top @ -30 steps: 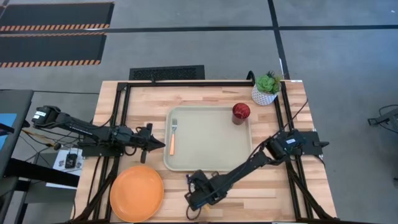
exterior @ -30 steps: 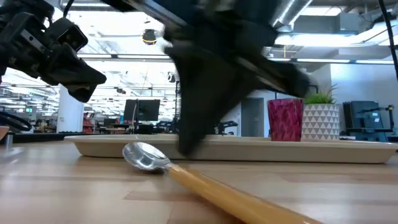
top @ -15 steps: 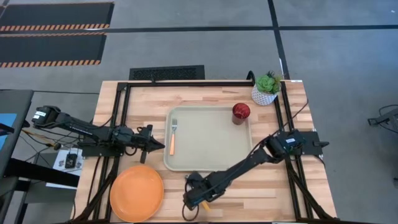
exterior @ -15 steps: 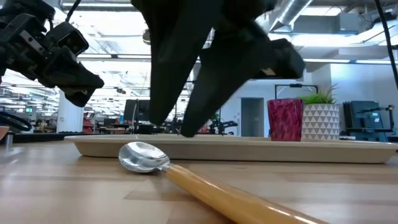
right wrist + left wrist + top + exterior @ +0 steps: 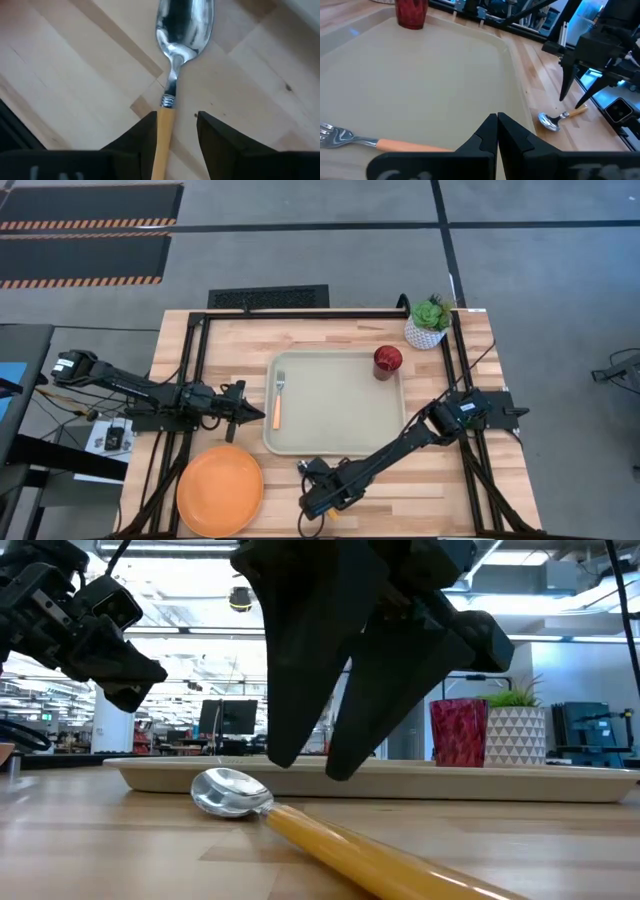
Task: Pick and place plate/cup/fork/spoon on tray
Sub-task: Put the yellow spoon on the light brown serving tray to the right of the orange fork
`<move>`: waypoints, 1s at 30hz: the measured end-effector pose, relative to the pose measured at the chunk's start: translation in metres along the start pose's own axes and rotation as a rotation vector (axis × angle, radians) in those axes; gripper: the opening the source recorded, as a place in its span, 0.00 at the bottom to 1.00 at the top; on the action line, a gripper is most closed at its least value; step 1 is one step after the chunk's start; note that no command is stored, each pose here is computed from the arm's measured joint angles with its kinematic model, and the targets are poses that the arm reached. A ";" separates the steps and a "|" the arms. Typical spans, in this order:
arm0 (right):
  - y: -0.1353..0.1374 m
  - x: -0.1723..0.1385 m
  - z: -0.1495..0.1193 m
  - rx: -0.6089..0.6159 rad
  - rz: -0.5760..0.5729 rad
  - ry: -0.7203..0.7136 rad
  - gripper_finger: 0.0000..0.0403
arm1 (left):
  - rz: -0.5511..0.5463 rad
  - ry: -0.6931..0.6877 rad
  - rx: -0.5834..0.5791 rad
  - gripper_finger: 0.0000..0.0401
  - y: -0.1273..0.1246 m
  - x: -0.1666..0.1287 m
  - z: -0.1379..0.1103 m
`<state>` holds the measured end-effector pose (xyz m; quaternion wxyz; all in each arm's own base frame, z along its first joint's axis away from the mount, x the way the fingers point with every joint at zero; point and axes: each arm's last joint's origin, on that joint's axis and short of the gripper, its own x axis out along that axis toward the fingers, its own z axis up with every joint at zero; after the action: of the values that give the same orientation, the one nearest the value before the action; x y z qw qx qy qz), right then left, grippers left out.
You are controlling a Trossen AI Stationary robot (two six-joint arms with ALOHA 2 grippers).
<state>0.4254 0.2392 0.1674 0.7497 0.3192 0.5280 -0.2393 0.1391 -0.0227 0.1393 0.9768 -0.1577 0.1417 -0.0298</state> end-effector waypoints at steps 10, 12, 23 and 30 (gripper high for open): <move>0.002 0.010 -0.001 0.008 0.007 -0.012 0.44 | 0.000 0.000 0.000 0.00 0.000 0.000 0.000; 0.002 0.011 -0.002 0.007 0.007 -0.011 0.45 | 0.000 0.000 0.000 0.00 0.000 0.000 0.000; 0.001 0.031 -0.004 -0.015 -0.016 -0.011 0.35 | 0.002 0.004 0.000 0.00 0.000 0.000 0.000; -0.001 0.034 -0.001 -0.047 -0.031 -0.022 0.19 | 0.001 0.005 0.000 0.00 0.000 0.000 0.000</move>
<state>0.4355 0.2385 0.1346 0.7590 0.2905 0.5300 -0.2422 0.1389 -0.0227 0.1389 0.9765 -0.1575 0.1442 -0.0295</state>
